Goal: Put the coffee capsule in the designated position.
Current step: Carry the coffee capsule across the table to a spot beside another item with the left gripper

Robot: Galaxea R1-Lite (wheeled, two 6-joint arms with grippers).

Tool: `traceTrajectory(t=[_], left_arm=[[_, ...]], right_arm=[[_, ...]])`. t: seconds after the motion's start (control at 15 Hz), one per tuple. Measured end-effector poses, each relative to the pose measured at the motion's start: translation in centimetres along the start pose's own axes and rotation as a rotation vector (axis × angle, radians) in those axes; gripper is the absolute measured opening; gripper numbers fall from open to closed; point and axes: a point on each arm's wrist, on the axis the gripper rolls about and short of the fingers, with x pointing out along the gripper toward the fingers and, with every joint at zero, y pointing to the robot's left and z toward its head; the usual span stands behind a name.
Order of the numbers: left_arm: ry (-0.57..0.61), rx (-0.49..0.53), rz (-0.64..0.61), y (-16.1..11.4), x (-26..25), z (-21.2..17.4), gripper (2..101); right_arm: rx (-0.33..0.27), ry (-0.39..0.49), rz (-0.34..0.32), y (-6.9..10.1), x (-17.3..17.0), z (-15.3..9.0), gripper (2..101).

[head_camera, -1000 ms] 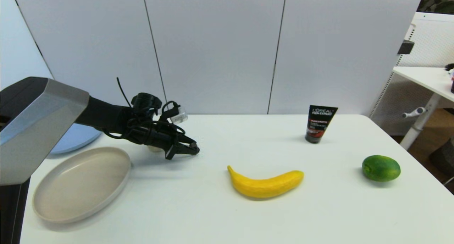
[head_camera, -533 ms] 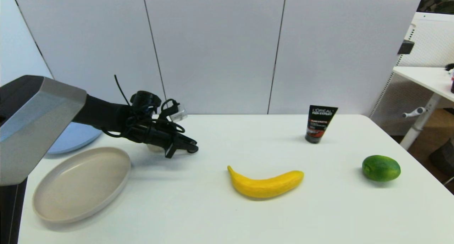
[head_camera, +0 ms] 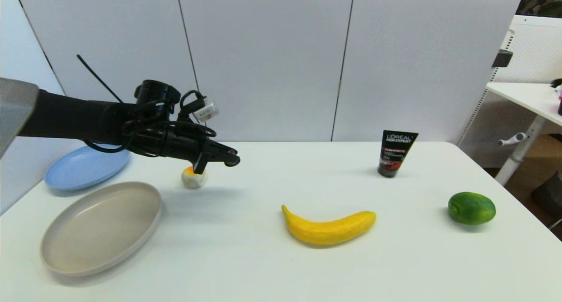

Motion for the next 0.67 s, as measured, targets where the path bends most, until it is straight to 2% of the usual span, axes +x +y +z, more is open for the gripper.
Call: traceTrajectory(t=[0.33, 0.67], left_arm=[[0.02, -0.031, 0.071, -4.0, -5.6, 1.1, 15.6], [0.026, -0.061, 0.208, -8.1, -12.0, -0.5, 15.6]], right_arm=[[0.0, 0.0, 0.0, 0.0, 0.0, 0.0, 98.0], [0.0, 0.0, 0.0, 0.0, 0.0, 0.0, 98.0]])
